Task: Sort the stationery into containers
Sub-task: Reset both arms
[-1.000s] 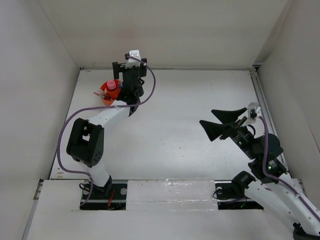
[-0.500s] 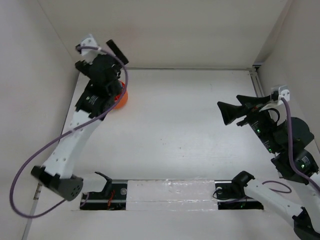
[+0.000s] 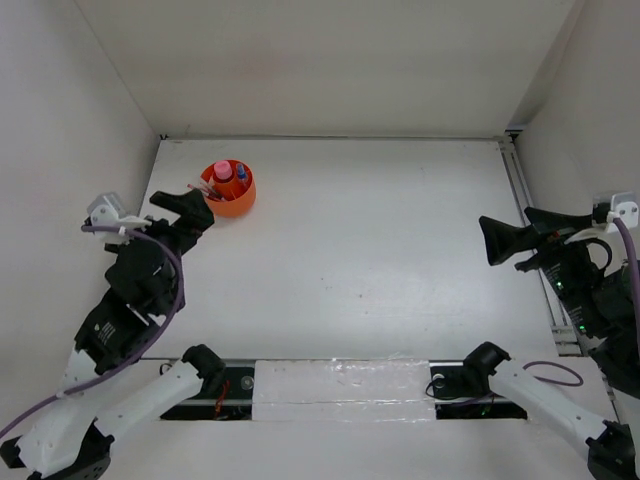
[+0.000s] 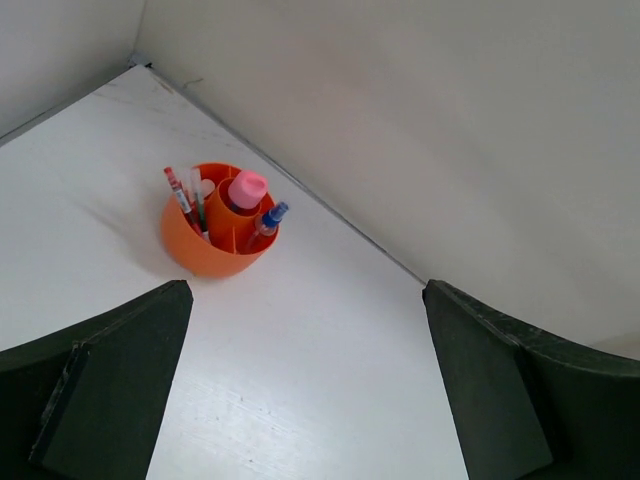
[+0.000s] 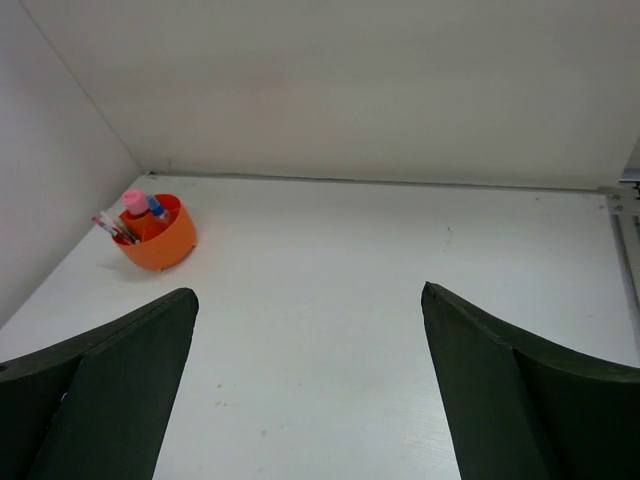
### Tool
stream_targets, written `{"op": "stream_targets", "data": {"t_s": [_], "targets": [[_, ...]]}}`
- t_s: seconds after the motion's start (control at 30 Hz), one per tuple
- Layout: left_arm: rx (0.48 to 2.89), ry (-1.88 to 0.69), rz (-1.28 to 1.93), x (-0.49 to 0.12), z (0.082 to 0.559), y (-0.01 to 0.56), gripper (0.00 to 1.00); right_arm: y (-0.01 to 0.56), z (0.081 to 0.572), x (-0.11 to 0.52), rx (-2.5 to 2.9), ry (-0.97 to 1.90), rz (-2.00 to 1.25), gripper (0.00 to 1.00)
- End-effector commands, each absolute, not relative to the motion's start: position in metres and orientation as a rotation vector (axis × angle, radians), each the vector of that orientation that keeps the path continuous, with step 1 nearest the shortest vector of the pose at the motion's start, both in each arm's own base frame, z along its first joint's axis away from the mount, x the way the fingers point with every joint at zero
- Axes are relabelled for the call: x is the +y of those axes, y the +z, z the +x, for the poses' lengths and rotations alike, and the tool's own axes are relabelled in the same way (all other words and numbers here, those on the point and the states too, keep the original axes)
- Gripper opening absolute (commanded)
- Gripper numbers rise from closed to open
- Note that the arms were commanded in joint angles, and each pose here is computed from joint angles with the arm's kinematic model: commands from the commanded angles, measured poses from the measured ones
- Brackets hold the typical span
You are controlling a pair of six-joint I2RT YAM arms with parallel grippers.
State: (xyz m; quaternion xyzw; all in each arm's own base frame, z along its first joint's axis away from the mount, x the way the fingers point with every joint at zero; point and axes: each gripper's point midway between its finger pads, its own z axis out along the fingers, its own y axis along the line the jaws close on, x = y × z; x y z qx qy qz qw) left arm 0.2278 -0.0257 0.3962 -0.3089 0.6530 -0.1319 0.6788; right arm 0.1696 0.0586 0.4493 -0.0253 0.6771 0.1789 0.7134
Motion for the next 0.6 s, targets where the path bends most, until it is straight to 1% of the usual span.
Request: {"op": "stream_targets", "data": {"t_s": [0.0,0.23,0.57], "targets": [[1.497,-0.33,-0.652,-0.027,0.219,0.381,1.0,0.45,0.162,0.04,1.498,0.333,-0.027,1.0],[1.494,-0.286,-0.69,-0.002,0.198,0.362,1.0,0.45,0.155,0.03,1.465,0.327,-0.006,1.0],[1.477,-0.303,-0.697,-0.001,0.197,0.358,1.0,0.451,0.157,0.034,1.465,0.341,-0.006,1.0]]}}
